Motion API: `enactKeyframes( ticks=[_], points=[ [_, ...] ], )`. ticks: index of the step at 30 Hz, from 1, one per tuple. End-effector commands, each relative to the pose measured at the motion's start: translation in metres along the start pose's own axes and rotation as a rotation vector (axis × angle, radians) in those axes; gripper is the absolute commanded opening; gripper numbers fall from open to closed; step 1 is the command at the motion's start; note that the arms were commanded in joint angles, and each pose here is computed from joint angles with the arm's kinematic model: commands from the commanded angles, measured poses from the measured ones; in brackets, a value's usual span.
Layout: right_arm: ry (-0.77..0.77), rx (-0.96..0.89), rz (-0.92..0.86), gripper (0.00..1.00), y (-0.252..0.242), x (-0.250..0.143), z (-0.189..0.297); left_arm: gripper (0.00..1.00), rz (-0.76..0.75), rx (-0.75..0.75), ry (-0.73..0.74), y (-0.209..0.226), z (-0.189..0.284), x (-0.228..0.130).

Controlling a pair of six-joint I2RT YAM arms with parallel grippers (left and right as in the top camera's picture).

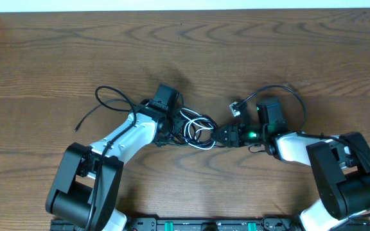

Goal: Untangle cables

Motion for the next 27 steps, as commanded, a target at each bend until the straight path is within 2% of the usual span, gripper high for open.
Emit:
enactKeyframes(
  ticks=[1,7,17,27],
  points=[
    [0.071,0.052,0.034,0.4,0.009,-0.012,-0.007,0.13,-0.011,0.011,0.02,0.003,-0.005,-0.003],
    [0.092,0.064,0.033,0.37,0.012,-0.016,-0.009,0.13,-0.011,0.011,0.02,0.003,-0.005,-0.003],
    [0.201,0.204,0.029,0.33,0.027,-0.028,-0.005,0.13,-0.012,0.008,0.017,0.002,-0.005,-0.002],
    [0.233,0.191,-0.025,0.31,0.023,-0.035,-0.004,0.13,-0.012,0.012,0.011,0.003,-0.005,-0.002]
  ],
)
Point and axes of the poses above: each gripper's point midway between its finger pads, its own z axis back along the fingers, its own y axis along the line the jaws close on, x = y × z, the point moved 6 cm from there along z, back along the fingers, and after that the axes turned 13 degrees about -z, right-handed, at the moved point
